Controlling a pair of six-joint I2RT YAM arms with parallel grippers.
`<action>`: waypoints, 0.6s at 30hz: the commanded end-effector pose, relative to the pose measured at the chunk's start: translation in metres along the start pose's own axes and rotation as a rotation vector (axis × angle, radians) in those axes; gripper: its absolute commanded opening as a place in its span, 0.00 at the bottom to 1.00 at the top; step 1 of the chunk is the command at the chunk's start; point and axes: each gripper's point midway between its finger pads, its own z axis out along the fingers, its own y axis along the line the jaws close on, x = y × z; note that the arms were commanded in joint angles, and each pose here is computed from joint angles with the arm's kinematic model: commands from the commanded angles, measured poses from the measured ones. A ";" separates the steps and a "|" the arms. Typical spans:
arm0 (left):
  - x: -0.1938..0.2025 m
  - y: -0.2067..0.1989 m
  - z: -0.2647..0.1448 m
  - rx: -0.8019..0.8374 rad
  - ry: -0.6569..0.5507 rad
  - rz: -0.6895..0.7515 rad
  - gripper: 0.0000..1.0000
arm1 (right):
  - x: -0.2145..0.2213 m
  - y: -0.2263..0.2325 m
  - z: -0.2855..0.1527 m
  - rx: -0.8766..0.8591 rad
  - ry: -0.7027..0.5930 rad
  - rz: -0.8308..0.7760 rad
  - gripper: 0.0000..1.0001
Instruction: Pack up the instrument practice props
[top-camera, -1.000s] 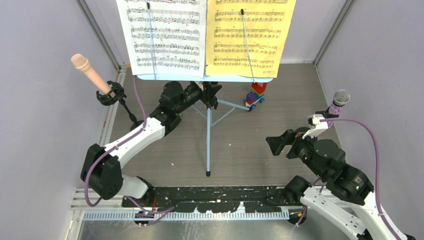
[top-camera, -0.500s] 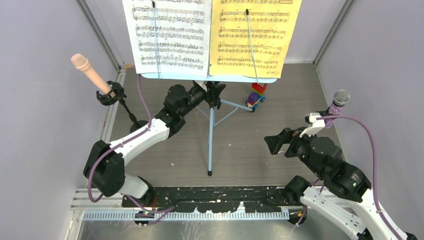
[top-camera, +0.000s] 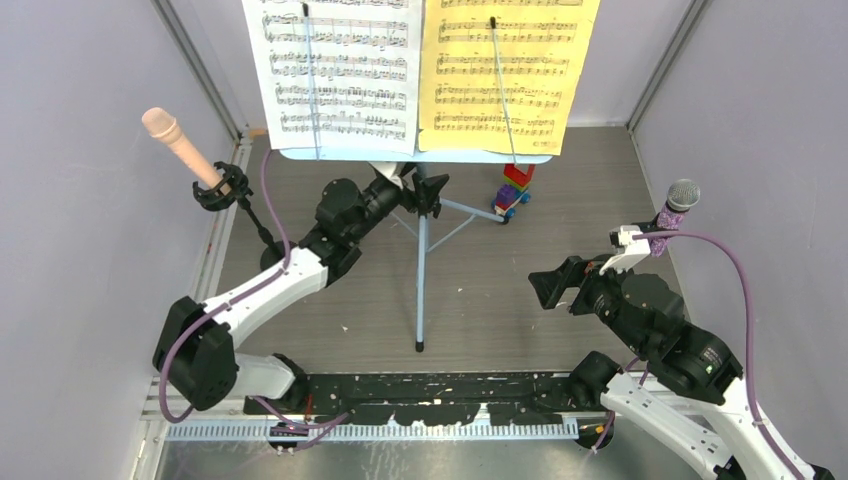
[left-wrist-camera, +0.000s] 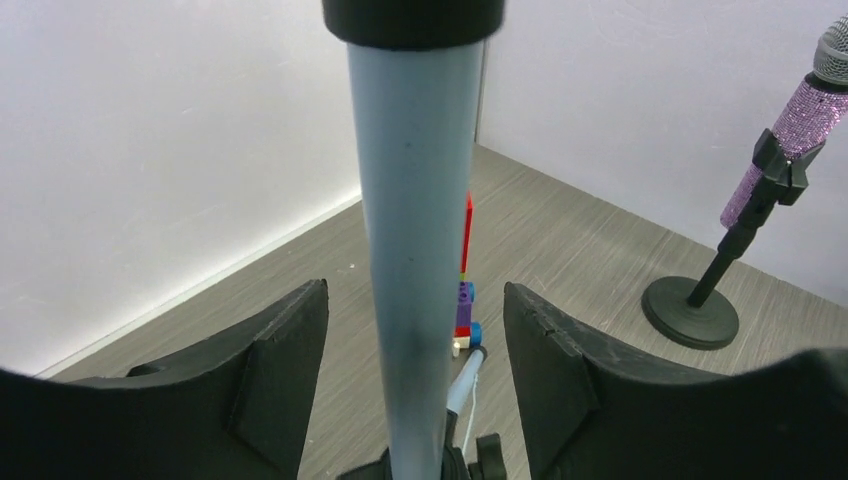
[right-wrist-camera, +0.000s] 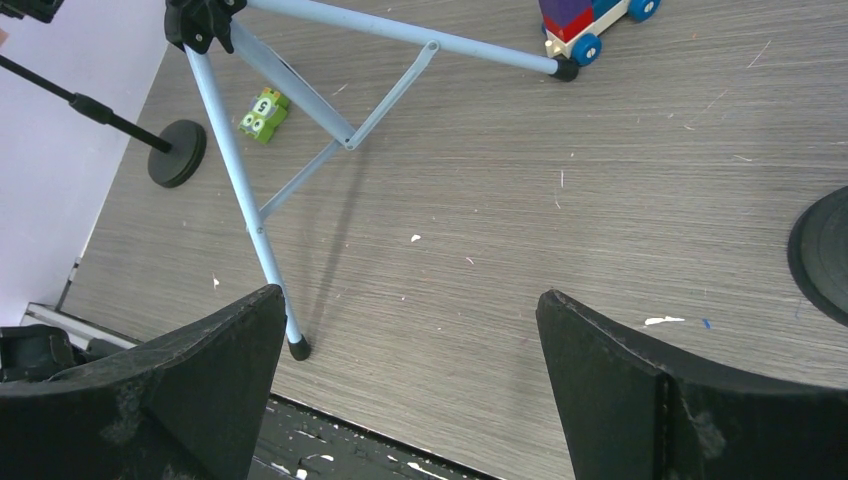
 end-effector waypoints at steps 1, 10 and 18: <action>-0.033 -0.004 -0.017 -0.003 -0.094 0.017 0.67 | -0.015 0.008 -0.005 -0.035 -0.053 0.012 1.00; -0.016 -0.014 -0.056 0.018 -0.055 -0.008 0.70 | -0.028 0.008 -0.013 -0.037 -0.098 0.017 1.00; 0.004 -0.024 -0.077 0.054 -0.003 -0.021 0.72 | -0.030 0.006 -0.015 -0.029 -0.105 0.009 1.00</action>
